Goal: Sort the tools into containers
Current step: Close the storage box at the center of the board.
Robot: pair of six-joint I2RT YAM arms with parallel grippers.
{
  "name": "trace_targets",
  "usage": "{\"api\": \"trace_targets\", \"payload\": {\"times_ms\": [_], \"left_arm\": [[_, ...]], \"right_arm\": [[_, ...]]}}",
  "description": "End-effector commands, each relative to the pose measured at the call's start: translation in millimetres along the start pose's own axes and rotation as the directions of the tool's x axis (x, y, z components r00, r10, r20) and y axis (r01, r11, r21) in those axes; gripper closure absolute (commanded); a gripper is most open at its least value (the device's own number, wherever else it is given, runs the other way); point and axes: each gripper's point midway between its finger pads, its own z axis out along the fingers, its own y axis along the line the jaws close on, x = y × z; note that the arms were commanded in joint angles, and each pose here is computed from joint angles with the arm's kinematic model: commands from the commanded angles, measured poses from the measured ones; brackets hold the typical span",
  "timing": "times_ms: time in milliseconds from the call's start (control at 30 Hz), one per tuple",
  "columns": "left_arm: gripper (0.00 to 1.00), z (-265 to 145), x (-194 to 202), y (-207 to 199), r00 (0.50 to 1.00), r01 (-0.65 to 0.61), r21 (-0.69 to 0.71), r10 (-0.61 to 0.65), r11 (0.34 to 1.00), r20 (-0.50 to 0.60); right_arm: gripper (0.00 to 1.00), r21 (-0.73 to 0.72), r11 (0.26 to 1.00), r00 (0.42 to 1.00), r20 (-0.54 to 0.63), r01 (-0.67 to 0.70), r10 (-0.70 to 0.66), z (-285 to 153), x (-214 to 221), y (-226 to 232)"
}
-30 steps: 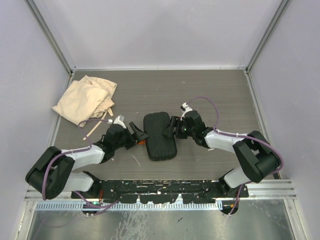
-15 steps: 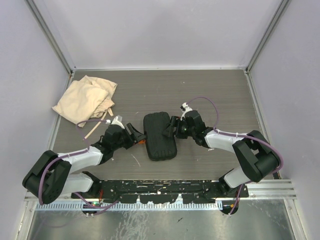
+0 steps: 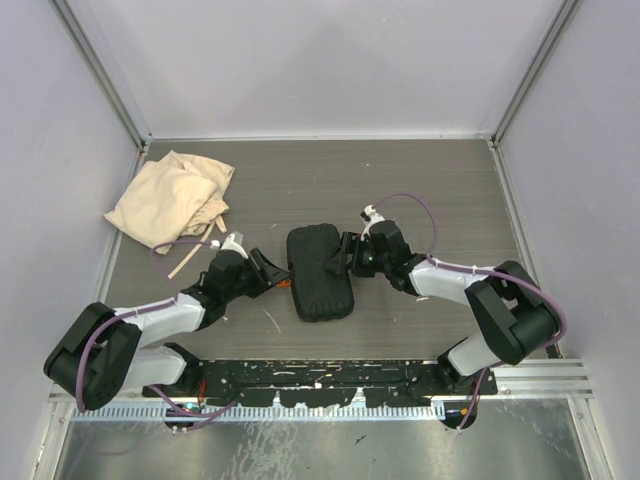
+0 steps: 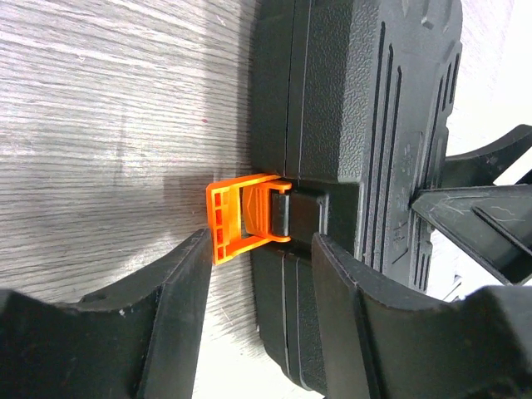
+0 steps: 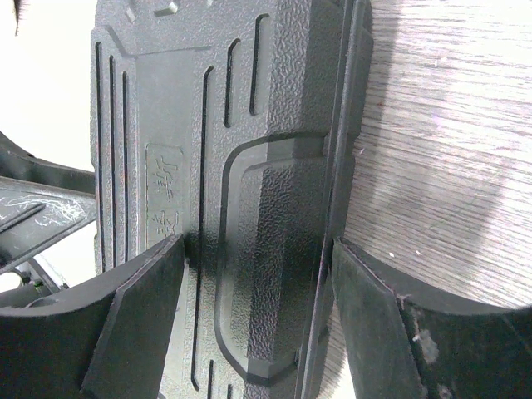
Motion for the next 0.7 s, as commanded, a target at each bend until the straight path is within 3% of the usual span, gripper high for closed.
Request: {"api": "trace_targets", "payload": {"times_ms": [0, 667], "left_arm": [[0.50, -6.5, -12.8, -42.9, 0.999, -0.016, 0.157, 0.011, 0.987, 0.036], [0.53, -7.0, -13.0, -48.3, 0.999, -0.014, 0.179, 0.008, 0.984, 0.032]], "right_arm": [[0.27, 0.229, 0.972, 0.972, -0.233, 0.054, 0.001, -12.0, 69.5, -63.5], [0.27, 0.228, 0.973, 0.969, -0.247, 0.048, 0.010, -11.9, 75.5, -65.7]]}}
